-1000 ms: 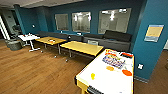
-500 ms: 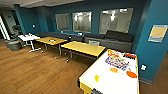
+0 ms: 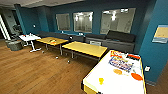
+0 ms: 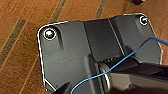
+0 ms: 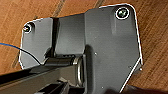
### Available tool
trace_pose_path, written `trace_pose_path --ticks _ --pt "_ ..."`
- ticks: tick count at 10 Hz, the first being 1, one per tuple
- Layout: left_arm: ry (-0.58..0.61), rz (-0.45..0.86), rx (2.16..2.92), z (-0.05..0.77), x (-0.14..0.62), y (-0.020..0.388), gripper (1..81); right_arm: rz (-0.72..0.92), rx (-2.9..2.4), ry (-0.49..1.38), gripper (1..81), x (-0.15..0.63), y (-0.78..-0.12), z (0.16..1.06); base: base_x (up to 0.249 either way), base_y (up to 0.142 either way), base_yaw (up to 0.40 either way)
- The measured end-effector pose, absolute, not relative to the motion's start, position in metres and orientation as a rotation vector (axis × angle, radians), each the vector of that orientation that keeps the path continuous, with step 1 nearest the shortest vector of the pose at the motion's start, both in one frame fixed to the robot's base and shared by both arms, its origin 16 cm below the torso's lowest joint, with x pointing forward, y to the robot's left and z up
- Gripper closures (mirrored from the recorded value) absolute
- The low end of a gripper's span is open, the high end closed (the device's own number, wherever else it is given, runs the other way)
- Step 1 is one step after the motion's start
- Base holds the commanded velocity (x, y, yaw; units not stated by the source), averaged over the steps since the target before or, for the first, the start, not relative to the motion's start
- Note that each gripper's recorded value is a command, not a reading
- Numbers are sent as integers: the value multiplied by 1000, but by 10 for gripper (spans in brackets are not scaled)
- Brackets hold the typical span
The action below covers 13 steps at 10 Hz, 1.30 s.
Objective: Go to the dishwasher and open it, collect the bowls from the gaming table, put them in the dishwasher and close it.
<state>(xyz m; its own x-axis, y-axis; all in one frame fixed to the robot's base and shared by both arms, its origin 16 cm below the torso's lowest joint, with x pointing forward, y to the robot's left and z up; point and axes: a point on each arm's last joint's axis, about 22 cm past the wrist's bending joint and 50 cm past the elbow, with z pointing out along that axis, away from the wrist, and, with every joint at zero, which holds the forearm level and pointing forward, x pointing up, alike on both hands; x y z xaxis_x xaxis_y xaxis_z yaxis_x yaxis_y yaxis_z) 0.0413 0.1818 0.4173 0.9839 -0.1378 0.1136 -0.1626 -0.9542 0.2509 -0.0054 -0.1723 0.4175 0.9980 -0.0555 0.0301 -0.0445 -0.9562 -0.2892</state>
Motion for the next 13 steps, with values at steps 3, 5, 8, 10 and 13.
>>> trace_pose_path --ticks 3,5,8,10,13 --pt "-222 139 2869 417 42 183 10 -52 -2845 74 10 -7 -170 418 89 95 0" --pt "-221 137 2868 417 41 182 10 -52 -2847 74 10 -7 -171 418 89 91 0" --pt "-222 138 2871 417 42 184 10 -51 -2845 74 10 -7 -170 418 89 85 0" --pt "-221 139 2870 417 42 184 10 -52 -2845 74 10 -6 -170 418 89 72 0" --pt "-222 139 2872 417 42 185 10 -51 -2845 73 10 -7 -170 418 54 0 0"
